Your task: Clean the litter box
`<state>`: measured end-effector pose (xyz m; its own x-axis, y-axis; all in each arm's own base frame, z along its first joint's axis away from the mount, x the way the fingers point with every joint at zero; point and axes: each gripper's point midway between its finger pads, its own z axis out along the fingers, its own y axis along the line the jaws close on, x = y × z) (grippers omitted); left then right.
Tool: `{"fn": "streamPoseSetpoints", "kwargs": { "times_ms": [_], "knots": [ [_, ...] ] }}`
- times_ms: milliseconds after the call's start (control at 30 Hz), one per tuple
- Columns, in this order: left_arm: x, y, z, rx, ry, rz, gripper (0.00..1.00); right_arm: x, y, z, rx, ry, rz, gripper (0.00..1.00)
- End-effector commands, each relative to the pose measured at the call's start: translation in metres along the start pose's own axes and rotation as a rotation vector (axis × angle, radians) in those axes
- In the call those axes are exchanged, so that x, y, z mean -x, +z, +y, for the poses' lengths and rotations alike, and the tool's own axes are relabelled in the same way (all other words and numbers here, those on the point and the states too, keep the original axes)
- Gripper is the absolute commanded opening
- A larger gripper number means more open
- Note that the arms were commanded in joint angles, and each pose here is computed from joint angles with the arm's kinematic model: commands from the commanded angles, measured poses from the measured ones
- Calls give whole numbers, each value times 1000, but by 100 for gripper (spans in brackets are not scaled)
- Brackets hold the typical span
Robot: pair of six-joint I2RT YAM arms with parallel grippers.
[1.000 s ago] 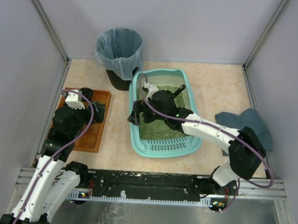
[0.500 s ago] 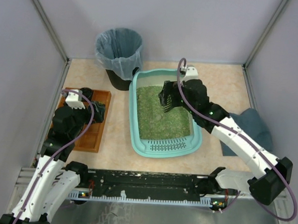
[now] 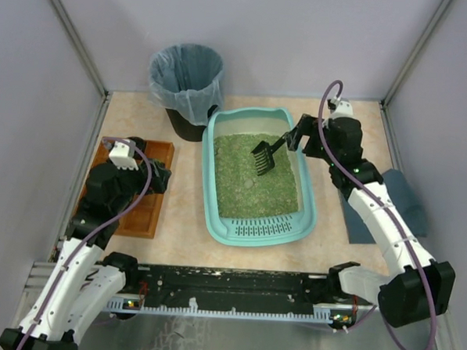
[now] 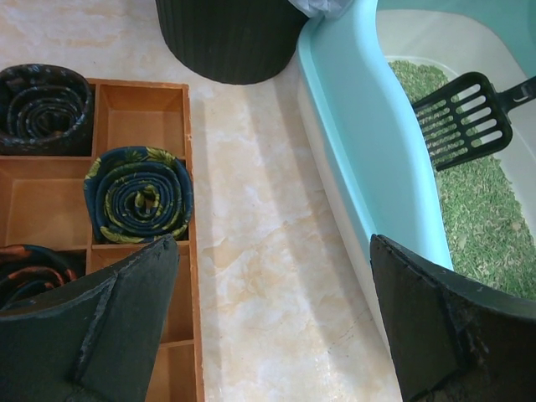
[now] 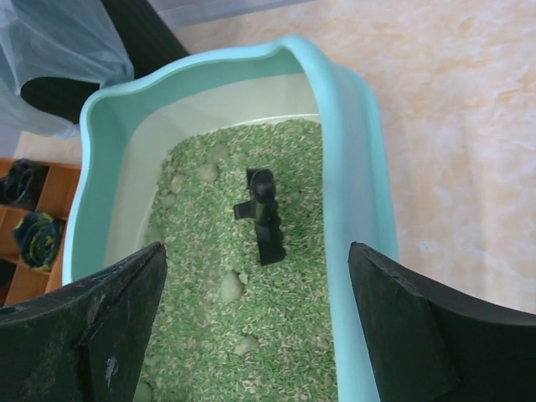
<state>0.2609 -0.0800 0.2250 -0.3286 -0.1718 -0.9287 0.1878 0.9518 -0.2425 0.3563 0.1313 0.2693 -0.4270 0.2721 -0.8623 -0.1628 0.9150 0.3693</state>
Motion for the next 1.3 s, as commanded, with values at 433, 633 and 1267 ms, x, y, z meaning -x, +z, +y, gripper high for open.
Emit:
{"fn": "streamPoseSetpoints", "kwargs": {
  "times_ms": [433, 633, 1267],
  "knots": [
    [-4, 6, -12, -70, 15, 27, 100, -8, 69, 13, 145, 9, -9, 65],
    [-3, 5, -12, -70, 16, 21, 99, -17, 85, 15, 175, 24, -14, 57],
    [-3, 6, -9, -51, 13, 18, 98, -50, 115, 14, 206, 43, 107, 36]
  ]
}}
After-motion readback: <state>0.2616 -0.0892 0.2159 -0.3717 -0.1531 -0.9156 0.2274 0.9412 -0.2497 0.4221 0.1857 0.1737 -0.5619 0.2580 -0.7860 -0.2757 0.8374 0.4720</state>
